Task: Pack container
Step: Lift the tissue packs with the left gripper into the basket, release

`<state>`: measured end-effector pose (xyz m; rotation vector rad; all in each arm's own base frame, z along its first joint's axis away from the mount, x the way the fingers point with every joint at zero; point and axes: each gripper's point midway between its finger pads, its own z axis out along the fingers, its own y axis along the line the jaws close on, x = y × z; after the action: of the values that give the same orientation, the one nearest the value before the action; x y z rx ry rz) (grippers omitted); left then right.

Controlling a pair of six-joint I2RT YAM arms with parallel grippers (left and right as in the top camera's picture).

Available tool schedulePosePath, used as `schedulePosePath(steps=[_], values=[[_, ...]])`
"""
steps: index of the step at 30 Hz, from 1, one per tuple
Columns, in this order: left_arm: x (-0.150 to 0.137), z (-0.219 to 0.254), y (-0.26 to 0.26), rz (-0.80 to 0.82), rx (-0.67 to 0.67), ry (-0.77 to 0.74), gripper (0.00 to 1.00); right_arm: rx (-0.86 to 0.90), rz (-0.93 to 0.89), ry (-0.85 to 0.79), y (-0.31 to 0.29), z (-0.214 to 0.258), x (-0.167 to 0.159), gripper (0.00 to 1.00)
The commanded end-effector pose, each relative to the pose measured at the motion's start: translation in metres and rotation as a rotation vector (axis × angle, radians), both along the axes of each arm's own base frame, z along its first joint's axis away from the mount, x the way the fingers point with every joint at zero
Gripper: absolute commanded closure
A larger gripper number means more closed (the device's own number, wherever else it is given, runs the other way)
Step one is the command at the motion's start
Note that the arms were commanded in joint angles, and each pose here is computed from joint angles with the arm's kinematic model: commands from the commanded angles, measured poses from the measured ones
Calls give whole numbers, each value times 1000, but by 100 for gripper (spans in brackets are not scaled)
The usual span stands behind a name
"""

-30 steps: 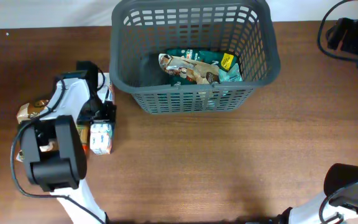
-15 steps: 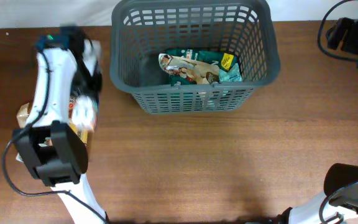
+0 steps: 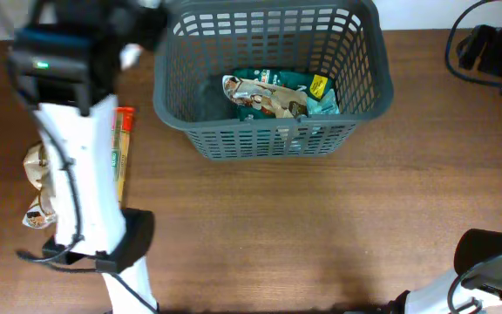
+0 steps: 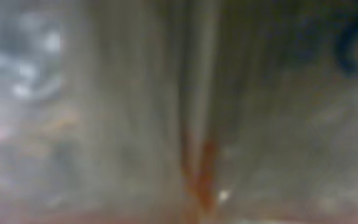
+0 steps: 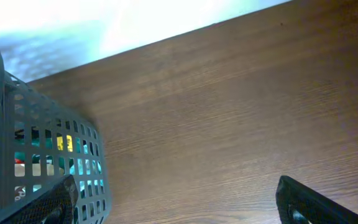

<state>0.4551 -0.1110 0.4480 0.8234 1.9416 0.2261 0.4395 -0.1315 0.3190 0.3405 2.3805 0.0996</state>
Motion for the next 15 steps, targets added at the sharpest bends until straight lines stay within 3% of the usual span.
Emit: schedulePosePath(steps=[1,4,8,11,12,13,14,15], values=[[-3,-27,-67,-311,202,3,98,6,4,4,1,-2,1,1],[6,-94,-97,-440,331,143,98,6,4,4,1,-2,1,1],[30,-189,-112,-478,380,346,98,6,4,4,1,-2,1,1],[39,-226,-116,-484,397,417,97,6,4,4,1,-2,1,1],[39,-237,-117,-488,402,439,88,6,4,4,1,-2,1,1],[38,-239,-118,-489,403,447,72,6,4,4,1,-2,1,1],[38,-240,-117,-465,391,458,31,6,4,4,1,-2,1,1],[39,-237,-114,-420,387,458,17,6,4,4,1,-2,1,1]])
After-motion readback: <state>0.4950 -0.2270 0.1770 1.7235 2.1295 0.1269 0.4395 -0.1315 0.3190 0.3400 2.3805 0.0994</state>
